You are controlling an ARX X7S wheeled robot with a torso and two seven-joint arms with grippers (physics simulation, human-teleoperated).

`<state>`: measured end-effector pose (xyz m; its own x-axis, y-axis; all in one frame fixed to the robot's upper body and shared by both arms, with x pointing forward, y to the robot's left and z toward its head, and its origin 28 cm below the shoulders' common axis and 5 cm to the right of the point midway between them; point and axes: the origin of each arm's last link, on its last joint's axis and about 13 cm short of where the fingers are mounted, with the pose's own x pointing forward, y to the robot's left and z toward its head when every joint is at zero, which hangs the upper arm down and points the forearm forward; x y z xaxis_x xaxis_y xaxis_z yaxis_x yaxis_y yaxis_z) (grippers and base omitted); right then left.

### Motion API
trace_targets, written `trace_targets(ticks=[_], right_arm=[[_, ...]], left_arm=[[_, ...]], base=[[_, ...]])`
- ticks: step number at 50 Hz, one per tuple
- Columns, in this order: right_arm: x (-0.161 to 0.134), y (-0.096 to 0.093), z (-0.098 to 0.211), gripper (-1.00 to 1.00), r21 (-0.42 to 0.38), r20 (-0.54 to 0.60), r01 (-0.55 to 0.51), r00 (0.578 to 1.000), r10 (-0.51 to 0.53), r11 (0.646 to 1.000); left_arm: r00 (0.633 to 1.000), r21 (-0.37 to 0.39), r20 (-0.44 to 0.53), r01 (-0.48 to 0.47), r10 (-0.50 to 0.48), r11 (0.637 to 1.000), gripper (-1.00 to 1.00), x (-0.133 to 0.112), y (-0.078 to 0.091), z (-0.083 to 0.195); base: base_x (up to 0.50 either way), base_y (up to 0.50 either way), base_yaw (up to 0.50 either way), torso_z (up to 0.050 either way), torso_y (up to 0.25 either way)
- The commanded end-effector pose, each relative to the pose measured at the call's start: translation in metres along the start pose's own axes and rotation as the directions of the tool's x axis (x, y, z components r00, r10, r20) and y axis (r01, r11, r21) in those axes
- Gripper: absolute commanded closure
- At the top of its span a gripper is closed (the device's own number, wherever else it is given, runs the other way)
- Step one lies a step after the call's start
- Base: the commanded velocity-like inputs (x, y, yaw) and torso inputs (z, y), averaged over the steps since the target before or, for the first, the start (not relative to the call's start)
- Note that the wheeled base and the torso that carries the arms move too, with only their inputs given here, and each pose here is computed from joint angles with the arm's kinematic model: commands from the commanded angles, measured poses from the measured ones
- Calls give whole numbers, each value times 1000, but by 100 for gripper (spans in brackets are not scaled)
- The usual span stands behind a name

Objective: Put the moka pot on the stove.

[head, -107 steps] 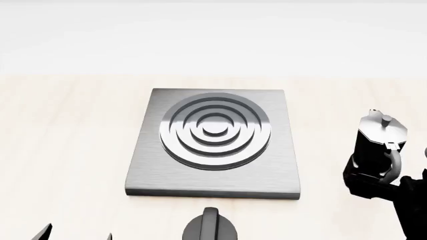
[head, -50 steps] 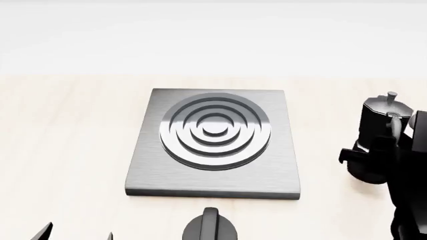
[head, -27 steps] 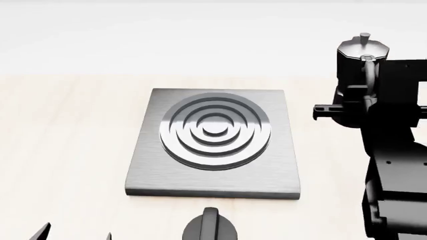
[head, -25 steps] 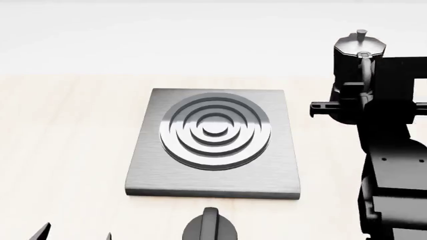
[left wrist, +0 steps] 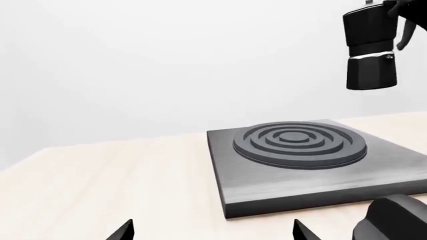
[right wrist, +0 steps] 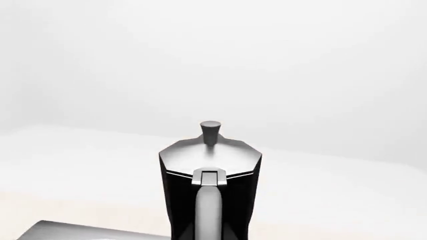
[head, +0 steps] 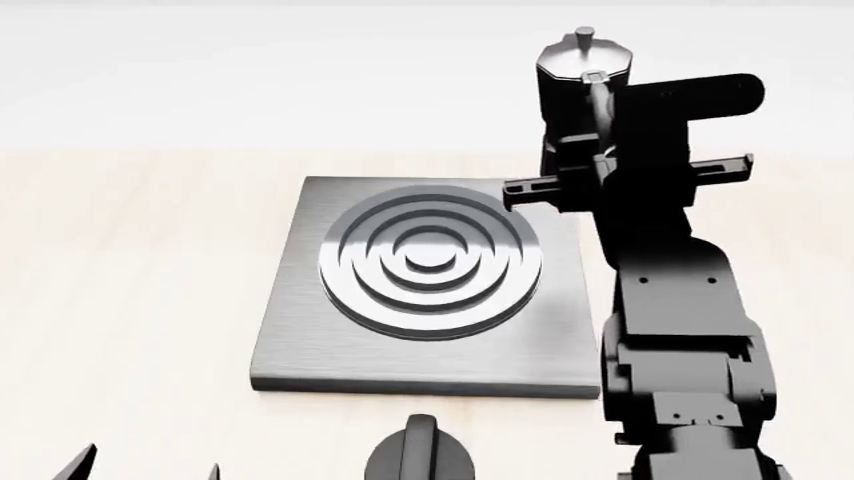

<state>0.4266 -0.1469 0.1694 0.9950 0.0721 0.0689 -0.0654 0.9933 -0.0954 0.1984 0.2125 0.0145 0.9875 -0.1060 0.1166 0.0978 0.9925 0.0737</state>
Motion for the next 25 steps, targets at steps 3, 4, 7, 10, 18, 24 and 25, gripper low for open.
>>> trace_targets(ticks=[3, 4, 7, 10, 18, 24, 25], right_arm=[[10, 29, 20, 100, 28, 72, -101, 992, 98, 995], [10, 31, 20, 100, 31, 74, -106, 992, 104, 994], [11, 37, 20, 100, 38, 75, -130, 989, 127, 991], [12, 42, 21, 100, 34, 73, -149, 986, 147, 988], [12, 50, 21, 100, 20, 58, -177, 983, 175, 984], [13, 56, 23, 100, 33, 58, -200, 978, 198, 979], [13, 58, 23, 100, 35, 59, -207, 977, 205, 978]], left_arm=[[1000, 2, 1, -1, 1, 1000, -100, 1, 0, 1], [1000, 2, 1, -1, 1, 1000, -100, 1, 0, 1], [1000, 3, 1, -1, 1, 1000, -100, 0, 0, 1], [1000, 3, 2, -2, 2, 1000, -100, 0, 0, 1], [1000, 2, 1, -1, 1, 1000, -100, 0, 0, 0], [1000, 3, 2, -2, 2, 1000, -100, 0, 0, 1], [1000, 3, 4, -2, 2, 1000, -100, 0, 0, 1]], base=[[0, 0, 0, 0, 3], [0, 0, 0, 0, 0], [0, 0, 0, 0, 0], [0, 0, 0, 0, 0], [0, 0, 0, 0, 1], [0, 0, 0, 0, 2], [0, 0, 0, 0, 0]])
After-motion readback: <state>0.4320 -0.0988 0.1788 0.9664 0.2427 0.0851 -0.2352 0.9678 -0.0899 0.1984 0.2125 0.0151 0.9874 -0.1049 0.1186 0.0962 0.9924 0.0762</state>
